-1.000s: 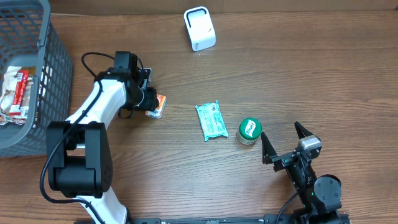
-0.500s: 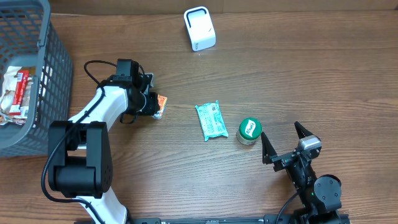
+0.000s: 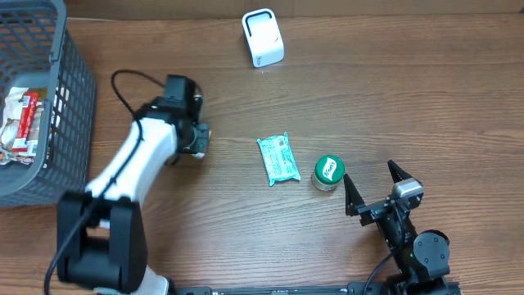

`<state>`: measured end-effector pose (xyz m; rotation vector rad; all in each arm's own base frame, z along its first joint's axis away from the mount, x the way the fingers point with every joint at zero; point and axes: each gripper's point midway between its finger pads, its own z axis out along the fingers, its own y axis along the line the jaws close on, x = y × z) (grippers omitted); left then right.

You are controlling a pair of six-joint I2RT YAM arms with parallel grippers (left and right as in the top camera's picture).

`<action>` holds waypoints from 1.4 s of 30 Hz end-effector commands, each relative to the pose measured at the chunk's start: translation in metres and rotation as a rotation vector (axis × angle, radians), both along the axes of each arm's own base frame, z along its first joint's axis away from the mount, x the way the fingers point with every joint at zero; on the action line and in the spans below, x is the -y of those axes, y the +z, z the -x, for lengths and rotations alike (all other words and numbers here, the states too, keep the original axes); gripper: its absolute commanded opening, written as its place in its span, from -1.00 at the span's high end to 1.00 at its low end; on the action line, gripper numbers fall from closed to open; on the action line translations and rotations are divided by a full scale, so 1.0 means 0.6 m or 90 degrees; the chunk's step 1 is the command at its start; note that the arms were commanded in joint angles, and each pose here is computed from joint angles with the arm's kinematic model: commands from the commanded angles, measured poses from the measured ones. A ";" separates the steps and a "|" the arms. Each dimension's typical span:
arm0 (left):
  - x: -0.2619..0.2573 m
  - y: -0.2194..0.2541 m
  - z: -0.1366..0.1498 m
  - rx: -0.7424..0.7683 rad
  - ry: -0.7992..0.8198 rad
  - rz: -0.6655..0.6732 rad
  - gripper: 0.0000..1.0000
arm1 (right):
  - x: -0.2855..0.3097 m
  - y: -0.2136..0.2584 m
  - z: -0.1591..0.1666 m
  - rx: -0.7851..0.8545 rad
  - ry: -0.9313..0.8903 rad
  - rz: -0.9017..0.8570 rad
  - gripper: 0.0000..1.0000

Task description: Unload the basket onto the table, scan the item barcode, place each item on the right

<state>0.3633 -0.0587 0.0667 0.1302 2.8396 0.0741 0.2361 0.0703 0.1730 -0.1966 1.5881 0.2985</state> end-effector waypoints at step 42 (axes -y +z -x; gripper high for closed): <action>0.100 -0.052 0.030 0.161 -0.038 -0.491 -0.15 | -0.001 -0.003 0.000 0.001 0.002 -0.002 -1.00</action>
